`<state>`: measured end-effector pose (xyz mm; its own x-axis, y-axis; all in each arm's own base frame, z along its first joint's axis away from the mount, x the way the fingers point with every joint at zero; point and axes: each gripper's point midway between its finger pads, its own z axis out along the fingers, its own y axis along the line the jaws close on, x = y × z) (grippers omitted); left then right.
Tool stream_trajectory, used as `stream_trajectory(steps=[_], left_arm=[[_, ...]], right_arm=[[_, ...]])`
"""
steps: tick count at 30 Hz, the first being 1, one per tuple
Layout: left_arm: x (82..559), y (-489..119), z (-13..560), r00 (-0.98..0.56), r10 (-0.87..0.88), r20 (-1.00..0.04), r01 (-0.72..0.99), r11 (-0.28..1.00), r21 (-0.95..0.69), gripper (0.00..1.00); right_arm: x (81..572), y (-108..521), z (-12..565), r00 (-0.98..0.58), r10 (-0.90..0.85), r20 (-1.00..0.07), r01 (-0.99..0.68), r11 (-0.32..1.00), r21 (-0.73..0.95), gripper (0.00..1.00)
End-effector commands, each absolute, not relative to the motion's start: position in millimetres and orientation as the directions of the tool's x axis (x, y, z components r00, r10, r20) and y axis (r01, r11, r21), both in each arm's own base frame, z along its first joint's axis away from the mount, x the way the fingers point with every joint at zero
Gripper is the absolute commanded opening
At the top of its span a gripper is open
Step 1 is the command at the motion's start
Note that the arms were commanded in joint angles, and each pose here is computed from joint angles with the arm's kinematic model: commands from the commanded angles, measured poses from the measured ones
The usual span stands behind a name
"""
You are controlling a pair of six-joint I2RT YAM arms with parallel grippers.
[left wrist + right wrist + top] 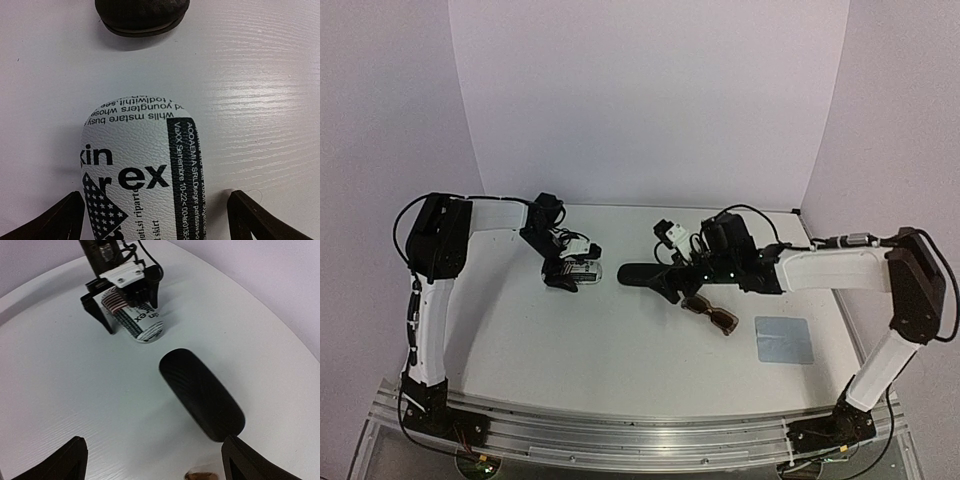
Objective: Organize the sunglasses
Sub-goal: Pick up the sunglasses case from the center of the board.
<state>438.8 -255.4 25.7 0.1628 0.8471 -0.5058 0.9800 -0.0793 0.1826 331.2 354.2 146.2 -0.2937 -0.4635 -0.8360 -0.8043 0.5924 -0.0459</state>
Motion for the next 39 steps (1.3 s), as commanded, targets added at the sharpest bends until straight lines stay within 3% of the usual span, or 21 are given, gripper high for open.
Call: stream_trajectory(steps=[1,13,24,32,39], left_arm=[[438.8,-252.7,72.3,0.244,0.840,-0.484,0.953,-0.114,0.281,1.00],[373.2,-255.2,166.9,0.208,0.728,-0.653,0.967,-0.051,0.251,1.00],[325.3,-253.4,189.0,0.135,0.651,-0.747,0.987,-0.021,0.160,1.00],[319.6,-250.7,184.4,0.132,0.653,-0.746,0.987,-0.019,0.158,1.00],[316.1,-253.8,192.2,0.124,0.629,-0.767,0.989,-0.018,0.145,1.00]], right_arm=[[370.6,343.0,124.7,-0.258,-0.621,-0.740,-0.872,0.480,-0.099,0.95],[410.4,370.9,68.2,-0.133,-0.789,-0.600,-0.957,0.259,-0.129,0.98],[454.4,378.9,20.8,-0.137,-0.835,-0.533,-0.938,0.282,-0.201,0.98],[454.6,386.9,39.4,-0.071,-0.822,-0.566,-0.949,0.230,-0.215,0.98],[446.8,368.9,11.3,-0.148,-0.836,-0.528,-0.961,0.248,-0.123,0.91]])
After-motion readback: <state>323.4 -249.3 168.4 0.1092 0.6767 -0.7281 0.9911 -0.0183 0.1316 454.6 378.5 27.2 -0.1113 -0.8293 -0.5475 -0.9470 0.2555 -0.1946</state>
